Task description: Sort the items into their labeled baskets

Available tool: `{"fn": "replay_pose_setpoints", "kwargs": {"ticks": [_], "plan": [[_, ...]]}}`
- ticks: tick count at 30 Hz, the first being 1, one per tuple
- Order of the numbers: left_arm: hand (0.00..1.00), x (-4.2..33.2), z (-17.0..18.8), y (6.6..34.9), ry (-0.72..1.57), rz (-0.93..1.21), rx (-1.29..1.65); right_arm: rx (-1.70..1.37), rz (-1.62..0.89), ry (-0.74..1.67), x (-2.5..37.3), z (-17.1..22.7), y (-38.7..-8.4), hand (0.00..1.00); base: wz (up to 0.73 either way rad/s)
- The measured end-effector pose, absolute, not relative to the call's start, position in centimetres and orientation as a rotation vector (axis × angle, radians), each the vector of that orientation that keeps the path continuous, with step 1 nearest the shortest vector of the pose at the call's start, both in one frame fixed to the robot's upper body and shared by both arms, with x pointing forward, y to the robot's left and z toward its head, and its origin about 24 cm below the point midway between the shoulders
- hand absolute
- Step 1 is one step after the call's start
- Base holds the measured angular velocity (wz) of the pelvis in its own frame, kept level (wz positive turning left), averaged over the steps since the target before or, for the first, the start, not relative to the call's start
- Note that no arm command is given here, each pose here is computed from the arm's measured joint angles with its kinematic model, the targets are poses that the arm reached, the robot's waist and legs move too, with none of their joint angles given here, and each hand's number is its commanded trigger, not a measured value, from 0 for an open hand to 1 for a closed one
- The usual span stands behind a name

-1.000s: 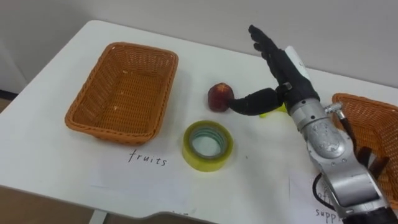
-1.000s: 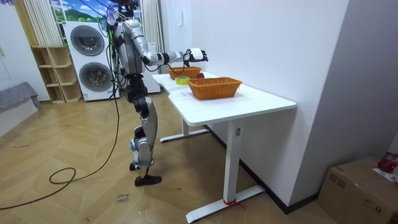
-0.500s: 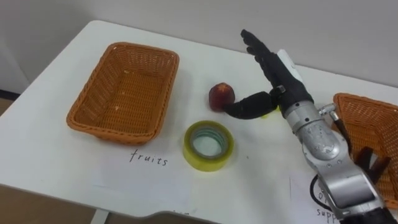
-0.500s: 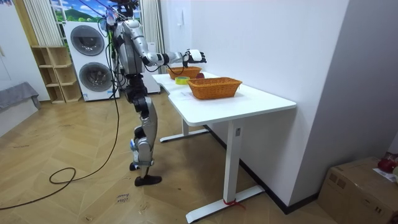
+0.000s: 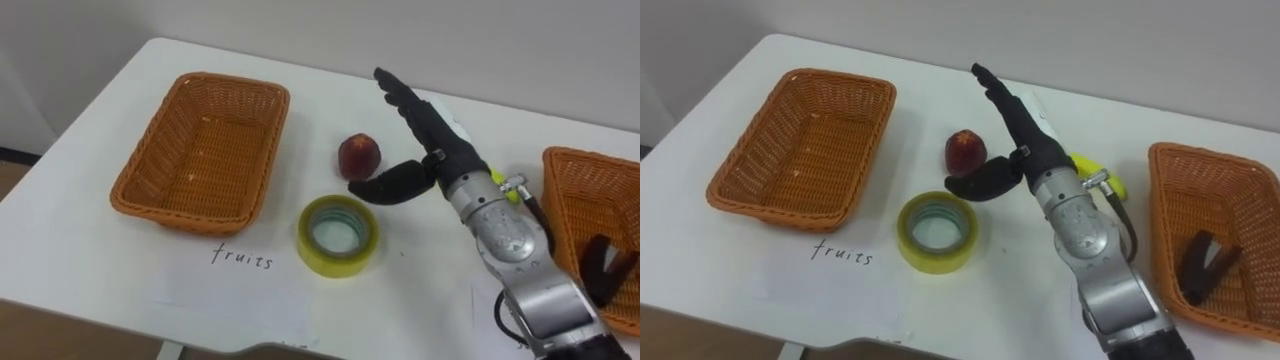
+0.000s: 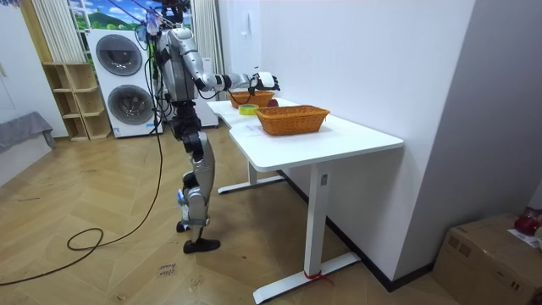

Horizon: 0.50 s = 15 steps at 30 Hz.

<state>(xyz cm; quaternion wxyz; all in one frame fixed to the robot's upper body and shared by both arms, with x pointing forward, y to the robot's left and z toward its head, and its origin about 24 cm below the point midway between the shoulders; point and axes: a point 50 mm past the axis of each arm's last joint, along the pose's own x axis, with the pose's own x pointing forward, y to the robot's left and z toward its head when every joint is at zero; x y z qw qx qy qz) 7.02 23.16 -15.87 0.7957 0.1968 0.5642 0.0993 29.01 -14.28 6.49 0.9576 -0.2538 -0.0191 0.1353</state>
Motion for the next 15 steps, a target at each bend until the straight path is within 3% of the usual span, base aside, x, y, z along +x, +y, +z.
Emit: {"fn": "replay_pose_setpoints", "kwargs": {"ticks": [15], "plan": [[0.0, 7.4, -15.8, 23.2, 1.199, 0.225, 0.393, -0.584, 0.367, 0.034, 28.7, 5.0, -13.0, 0.0, -0.01]]}}
